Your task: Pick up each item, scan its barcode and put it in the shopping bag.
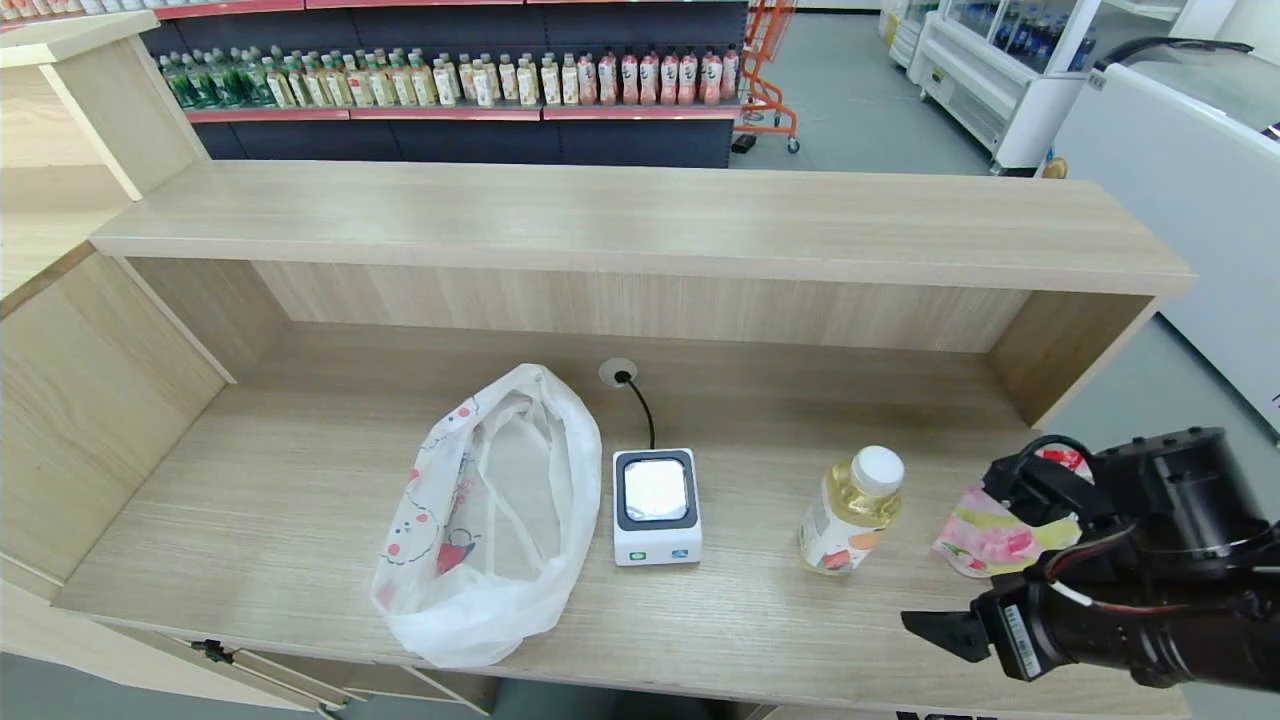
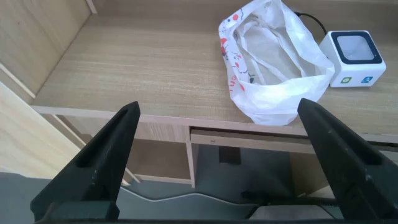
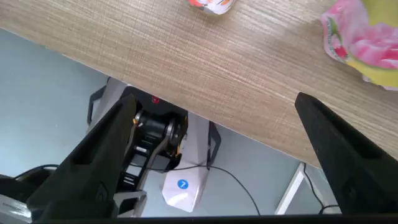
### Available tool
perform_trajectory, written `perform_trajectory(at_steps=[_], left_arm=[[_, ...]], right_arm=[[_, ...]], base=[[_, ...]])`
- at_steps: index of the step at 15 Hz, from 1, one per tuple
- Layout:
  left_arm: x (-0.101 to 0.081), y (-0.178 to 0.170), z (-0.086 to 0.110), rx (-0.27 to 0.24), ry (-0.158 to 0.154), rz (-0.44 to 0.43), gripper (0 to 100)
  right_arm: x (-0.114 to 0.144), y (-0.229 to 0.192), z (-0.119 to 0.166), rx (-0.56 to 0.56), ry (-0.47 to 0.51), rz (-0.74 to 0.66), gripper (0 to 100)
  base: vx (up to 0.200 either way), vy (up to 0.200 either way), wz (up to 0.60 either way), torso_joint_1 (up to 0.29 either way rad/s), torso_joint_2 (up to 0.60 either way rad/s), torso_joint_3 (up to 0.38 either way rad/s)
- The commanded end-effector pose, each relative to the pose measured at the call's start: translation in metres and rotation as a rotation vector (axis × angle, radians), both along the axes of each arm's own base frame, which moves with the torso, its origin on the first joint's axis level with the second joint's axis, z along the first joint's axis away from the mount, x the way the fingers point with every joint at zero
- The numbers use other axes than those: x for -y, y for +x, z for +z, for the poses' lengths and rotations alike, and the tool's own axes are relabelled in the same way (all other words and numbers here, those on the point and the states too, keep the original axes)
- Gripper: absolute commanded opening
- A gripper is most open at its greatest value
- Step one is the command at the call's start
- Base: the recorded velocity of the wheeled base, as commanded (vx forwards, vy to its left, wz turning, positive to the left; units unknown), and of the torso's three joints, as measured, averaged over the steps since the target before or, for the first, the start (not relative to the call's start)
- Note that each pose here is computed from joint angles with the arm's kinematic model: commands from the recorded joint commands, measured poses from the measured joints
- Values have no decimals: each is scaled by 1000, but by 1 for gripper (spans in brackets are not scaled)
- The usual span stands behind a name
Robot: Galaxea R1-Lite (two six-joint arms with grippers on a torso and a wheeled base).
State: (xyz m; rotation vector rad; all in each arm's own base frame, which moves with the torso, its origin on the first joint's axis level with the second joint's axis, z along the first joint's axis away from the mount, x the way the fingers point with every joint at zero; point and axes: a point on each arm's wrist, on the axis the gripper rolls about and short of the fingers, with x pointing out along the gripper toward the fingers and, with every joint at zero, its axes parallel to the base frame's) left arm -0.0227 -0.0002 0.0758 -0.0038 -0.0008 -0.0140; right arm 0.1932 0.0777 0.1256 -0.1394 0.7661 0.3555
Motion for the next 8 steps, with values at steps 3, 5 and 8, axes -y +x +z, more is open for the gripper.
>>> perform_trajectory(at_steps=[3,5,8], left_arm=[[0,0,0,1,-1,0,100],[0,0,0,1,-1,0,100],[0,0,0,1,-1,0,100]], right_arm=[[-34,28,-34,0,-28,-87,100],[-45,36,-39,31,-30,-123,100],[-60,48,-41,71,20,-122,100]], base=[[0,0,0,0,0,0],[0,0,0,0,0,0],[0,0,0,0,0,0]])
